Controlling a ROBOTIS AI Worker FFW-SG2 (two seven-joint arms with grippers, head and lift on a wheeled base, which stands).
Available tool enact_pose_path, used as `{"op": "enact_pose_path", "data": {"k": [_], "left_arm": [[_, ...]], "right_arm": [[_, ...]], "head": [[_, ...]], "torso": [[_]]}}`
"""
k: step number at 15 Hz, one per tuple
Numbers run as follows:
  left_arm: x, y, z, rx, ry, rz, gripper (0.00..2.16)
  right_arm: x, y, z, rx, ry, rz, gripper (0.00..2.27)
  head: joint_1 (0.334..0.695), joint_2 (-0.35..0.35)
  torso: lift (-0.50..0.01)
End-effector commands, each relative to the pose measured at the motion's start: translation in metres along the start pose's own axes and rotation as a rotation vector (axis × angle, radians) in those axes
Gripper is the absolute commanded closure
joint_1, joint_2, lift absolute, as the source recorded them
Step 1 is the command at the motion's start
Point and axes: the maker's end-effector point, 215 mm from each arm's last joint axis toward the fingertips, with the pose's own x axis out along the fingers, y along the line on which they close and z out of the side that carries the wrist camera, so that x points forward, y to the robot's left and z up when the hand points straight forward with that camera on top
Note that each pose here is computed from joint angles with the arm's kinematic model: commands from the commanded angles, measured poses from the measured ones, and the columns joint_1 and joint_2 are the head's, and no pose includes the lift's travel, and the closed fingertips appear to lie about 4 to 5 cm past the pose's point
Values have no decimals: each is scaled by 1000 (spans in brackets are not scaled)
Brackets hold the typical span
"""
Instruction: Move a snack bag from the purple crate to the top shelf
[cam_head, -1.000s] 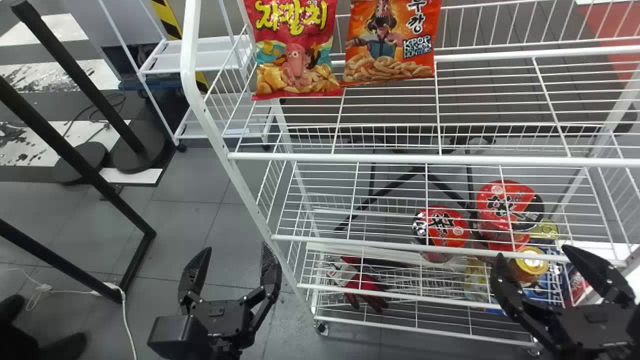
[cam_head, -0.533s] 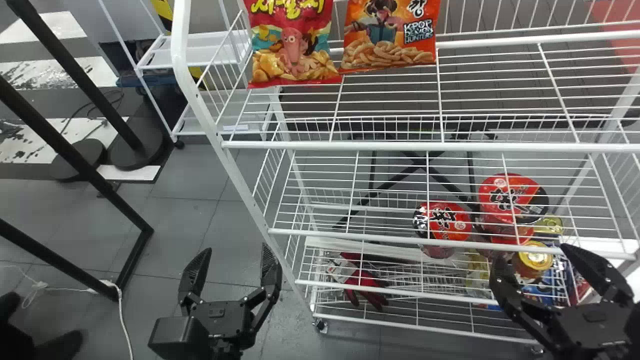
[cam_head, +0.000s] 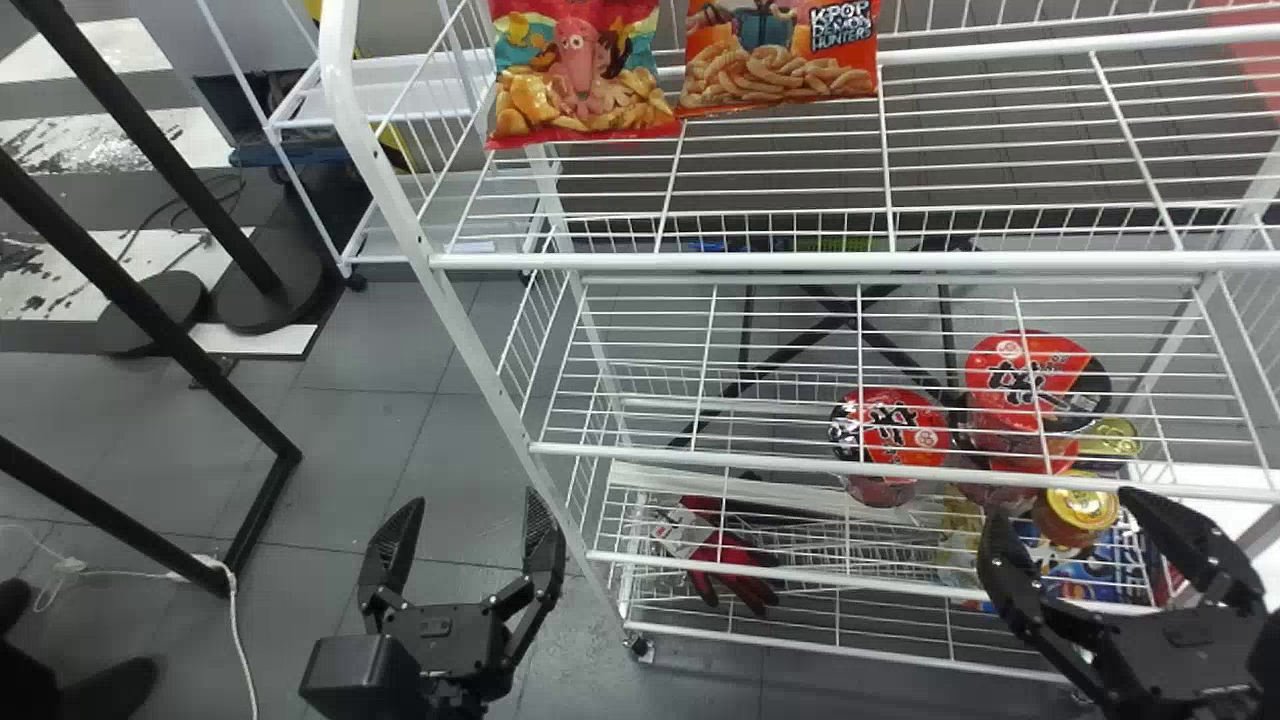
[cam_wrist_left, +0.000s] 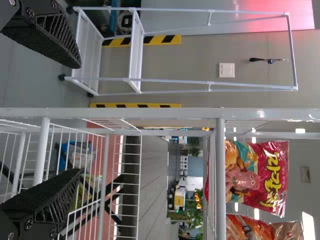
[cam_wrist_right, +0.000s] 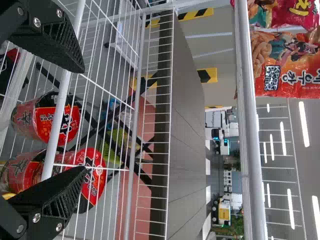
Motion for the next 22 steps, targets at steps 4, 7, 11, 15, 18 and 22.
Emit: {"op": "enact_pose_path", "data": {"k": [4,7,11,15,18,22], "left_arm": [[-1,0,3,-2,-9,1,63],[-3,0,4,-1,-9,-1,63],[-4,0,5,1,-11,-3,63],[-5,1,5,2,-10,-1,66],[-6,2,8,2,-16,0,70],[-6,3,11,0,-29,3,70]], "right_arm": [[0,5,4,1,-13,7,113],[-1,10,7,-22,-22,13,127],[-3,16,14,-44,-46,8,127],[-5,20,20,-48,-69,18,127],[-7,23,23,-51,-81,24,127],[-8,23,24,-53,-85,24,127]], "head": [[695,225],[695,233],[695,240],[695,250],[695,256],[695,261]], "torso": [[-245],[-257],[-272],[-289],[-301],[-317]]}}
